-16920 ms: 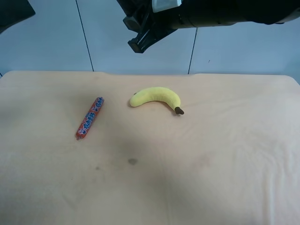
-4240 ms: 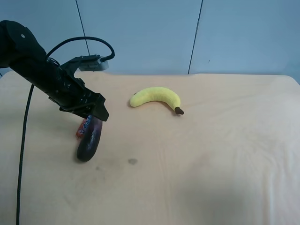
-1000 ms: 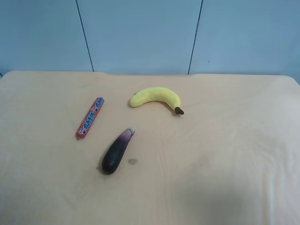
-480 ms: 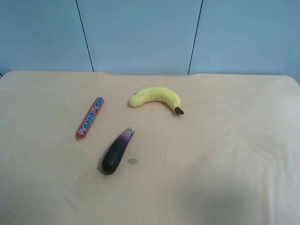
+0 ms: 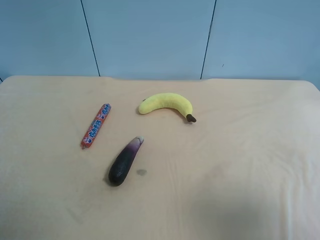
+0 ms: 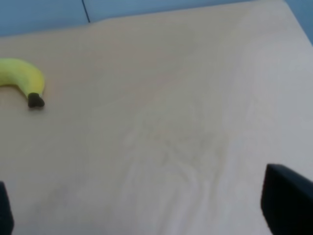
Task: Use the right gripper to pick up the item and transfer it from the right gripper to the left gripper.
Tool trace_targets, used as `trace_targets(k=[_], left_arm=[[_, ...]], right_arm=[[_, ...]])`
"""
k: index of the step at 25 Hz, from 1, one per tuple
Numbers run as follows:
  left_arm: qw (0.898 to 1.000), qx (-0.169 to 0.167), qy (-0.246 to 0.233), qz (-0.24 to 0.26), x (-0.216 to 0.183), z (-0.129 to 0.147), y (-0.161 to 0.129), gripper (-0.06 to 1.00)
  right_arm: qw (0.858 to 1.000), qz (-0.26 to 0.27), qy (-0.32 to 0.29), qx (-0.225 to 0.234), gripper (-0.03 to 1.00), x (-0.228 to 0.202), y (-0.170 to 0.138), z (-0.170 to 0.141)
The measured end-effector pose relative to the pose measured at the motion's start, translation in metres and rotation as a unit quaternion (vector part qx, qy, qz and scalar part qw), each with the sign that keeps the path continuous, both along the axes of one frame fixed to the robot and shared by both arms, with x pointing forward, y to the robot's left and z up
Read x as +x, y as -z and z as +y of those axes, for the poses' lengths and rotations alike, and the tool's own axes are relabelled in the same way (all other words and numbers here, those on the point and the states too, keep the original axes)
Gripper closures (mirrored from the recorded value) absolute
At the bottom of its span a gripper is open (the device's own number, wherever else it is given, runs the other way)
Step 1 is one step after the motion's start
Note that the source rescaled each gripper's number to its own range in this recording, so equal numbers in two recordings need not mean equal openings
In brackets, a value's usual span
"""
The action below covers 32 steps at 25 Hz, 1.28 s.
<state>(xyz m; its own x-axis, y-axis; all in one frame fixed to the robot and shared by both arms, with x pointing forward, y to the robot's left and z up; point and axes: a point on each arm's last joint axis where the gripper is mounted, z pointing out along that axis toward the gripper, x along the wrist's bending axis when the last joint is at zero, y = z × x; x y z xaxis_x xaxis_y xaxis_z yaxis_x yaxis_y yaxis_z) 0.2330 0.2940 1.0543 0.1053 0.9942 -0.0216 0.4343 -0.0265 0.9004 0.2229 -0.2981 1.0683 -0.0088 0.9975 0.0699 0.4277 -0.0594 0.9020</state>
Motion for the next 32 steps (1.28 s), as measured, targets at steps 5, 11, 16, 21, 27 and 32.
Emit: trace_targets(k=[5, 11, 16, 21, 27, 32], left_arm=[[1.000, -0.001, 0.002, 0.000, 0.0000, -0.0005, 0.0000, 0.01], [1.000, -0.001, 0.002, 0.000, 0.0000, -0.0005, 0.0000, 0.01], [1.000, -0.001, 0.002, 0.000, 0.0000, -0.0005, 0.0000, 0.01], [1.000, -0.001, 0.002, 0.000, 0.0000, -0.0005, 0.0000, 0.01], [1.000, -0.001, 0.002, 0.000, 0.0000, -0.0005, 0.0000, 0.01], [1.000, -0.001, 0.002, 0.000, 0.0000, -0.0005, 0.0000, 0.01]], right_arm=[[1.000, 0.000, -0.001, 0.002, -0.03, 0.0000, 0.0000, 0.0003], [1.000, 0.000, -0.001, 0.002, -0.03, 0.0000, 0.0000, 0.0003], [1.000, 0.000, -0.001, 0.002, -0.03, 0.0000, 0.0000, 0.0003], [1.000, 0.000, -0.001, 0.002, -0.03, 0.0000, 0.0000, 0.0004], [1.000, 0.000, -0.001, 0.002, -0.03, 0.0000, 0.0000, 0.0004], [1.000, 0.000, -0.001, 0.002, -0.03, 0.0000, 0.0000, 0.0004]])
